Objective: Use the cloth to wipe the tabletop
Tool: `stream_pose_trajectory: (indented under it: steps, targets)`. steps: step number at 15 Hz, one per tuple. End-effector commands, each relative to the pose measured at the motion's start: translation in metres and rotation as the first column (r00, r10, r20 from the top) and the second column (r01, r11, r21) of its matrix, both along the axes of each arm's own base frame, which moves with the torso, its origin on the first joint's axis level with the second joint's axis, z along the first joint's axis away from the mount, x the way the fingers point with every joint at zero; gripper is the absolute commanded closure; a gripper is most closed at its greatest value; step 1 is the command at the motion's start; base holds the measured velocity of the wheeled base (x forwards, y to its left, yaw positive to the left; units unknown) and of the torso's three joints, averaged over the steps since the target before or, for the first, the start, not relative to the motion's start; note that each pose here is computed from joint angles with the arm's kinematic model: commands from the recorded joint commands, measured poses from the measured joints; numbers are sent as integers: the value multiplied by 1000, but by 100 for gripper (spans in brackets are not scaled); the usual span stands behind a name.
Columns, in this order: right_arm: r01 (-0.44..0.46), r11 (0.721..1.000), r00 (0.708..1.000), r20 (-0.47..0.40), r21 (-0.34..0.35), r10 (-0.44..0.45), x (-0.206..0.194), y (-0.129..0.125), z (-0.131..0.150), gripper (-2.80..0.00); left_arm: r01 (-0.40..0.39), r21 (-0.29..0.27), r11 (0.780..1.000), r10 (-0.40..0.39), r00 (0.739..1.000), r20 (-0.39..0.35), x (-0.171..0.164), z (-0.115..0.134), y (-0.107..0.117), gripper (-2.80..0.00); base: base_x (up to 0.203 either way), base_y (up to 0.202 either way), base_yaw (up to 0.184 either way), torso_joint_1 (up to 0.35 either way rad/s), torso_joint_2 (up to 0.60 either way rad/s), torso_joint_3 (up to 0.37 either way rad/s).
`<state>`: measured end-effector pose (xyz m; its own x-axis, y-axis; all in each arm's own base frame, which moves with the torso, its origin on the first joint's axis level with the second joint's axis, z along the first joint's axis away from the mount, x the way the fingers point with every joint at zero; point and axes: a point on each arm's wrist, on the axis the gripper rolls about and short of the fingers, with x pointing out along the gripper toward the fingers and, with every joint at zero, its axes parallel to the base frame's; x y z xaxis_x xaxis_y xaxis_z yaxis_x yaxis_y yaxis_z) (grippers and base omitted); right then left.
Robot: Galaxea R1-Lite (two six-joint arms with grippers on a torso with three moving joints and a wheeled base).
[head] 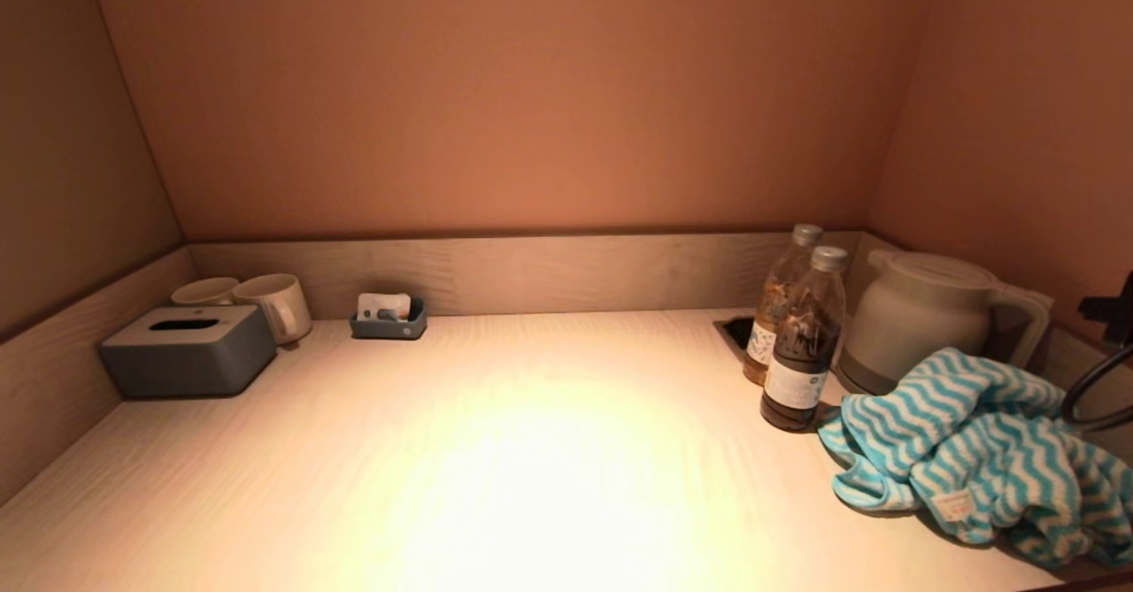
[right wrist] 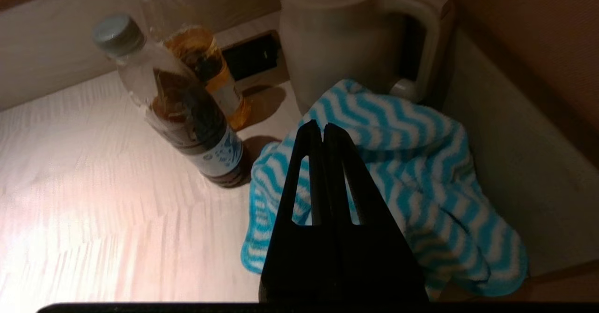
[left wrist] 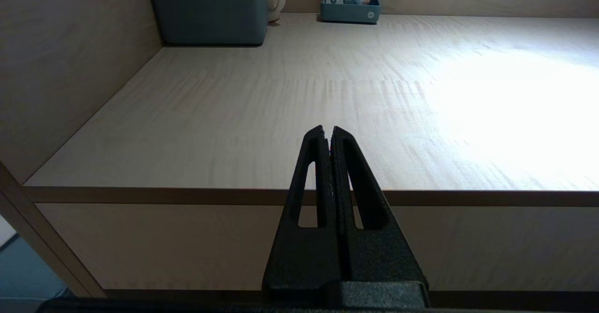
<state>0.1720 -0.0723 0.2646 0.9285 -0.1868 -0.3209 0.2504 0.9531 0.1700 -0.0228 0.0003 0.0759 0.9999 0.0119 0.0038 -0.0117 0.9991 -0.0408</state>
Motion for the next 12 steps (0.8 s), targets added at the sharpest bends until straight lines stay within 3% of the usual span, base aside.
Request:
stream_pose_trajectory:
  steps: [1,6,12]
  targets:
    - [97,995,992,85,-28,-94,6,-5,10,0,0,-1,1000,0,1000,1,0,0,0,0,0,0,0,0,0,0]
    - [126,990,982,146,-56,-117,-1,-1,23,0,0,-1,1000,0,1000,1,0,0,0,0,0,0,0,0,0,0]
    - [87,989,985,160,-119,-68,-19,49,17,0,0,-1,1000,0,1000,1,0,0,0,0,0,0,0,0,0,0]
